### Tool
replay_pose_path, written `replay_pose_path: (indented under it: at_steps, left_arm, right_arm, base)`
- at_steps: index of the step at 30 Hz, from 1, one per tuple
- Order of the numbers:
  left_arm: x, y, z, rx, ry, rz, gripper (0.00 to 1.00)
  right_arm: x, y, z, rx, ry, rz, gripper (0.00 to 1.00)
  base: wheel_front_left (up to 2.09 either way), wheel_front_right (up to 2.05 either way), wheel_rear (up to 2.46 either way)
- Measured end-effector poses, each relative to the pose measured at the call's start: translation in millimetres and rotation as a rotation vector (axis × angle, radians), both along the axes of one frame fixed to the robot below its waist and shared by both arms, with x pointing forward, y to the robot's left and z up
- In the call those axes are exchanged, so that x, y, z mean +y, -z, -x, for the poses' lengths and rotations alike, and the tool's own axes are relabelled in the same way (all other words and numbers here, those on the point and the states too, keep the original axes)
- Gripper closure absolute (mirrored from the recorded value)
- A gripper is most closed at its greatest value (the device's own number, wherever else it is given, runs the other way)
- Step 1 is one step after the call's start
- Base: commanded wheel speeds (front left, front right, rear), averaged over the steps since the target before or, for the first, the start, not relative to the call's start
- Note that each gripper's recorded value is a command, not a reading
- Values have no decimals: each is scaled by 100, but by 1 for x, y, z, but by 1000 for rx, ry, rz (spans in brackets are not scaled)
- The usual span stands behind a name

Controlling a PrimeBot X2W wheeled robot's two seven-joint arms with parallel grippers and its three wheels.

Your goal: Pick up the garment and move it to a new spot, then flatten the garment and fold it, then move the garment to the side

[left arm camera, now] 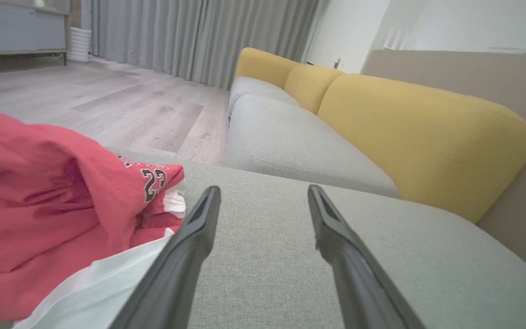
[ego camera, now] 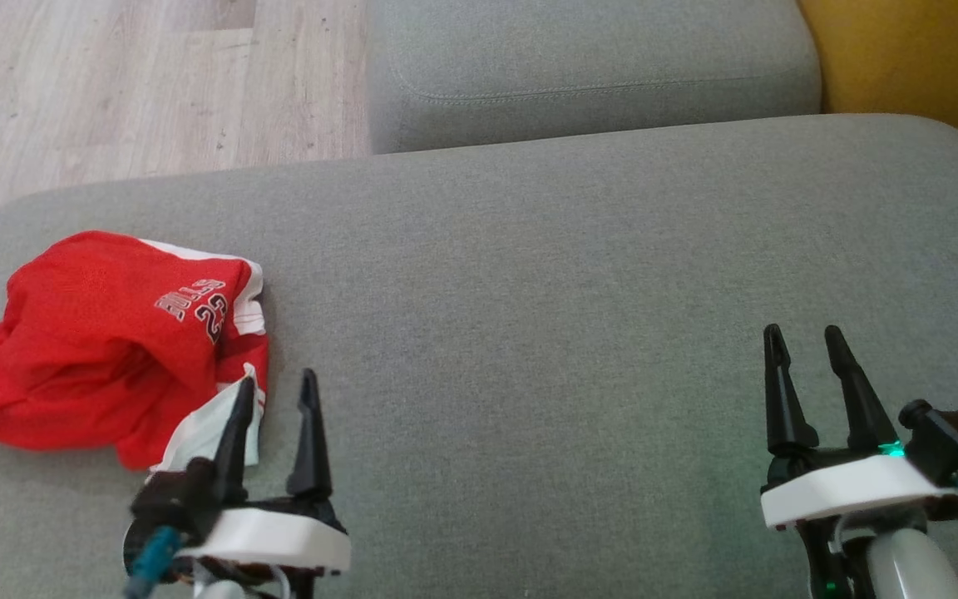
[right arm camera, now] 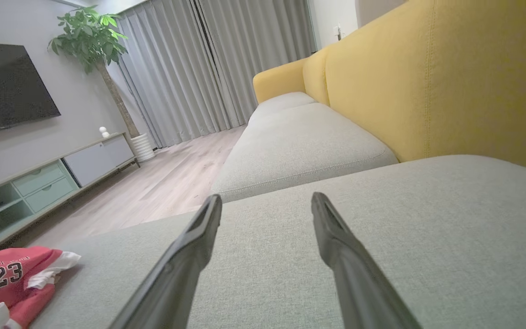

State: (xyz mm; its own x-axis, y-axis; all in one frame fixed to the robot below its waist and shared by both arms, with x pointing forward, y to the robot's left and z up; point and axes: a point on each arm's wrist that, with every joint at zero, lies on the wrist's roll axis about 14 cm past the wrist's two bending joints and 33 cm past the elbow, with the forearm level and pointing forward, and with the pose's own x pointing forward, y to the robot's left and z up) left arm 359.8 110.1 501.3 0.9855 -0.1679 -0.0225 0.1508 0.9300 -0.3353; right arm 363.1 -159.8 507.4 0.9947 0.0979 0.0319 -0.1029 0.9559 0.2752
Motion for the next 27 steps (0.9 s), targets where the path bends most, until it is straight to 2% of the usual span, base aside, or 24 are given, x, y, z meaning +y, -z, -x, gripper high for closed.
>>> replay_pose_path:
  at_steps: [9,13,20,27]
  left_arm:
    - [-11,-3,2,-65,28,-219,0]
    - [-17,-6,4,-91,34,-270,0]
    - [-21,-18,4,-136,27,-244,0]
    - [-15,-28,5,-145,1,-81,0]
  right_arm:
    - [10,-5,0,-40,-36,144,0]
    - [12,-9,0,-62,-42,190,0]
    - [14,-14,0,-89,-46,188,0]
    - [6,-9,6,-76,-12,71,0]
  base:
    - [0,0,0]
    - [0,0,0]
    - [0,0,0]
    - [0,0,0]
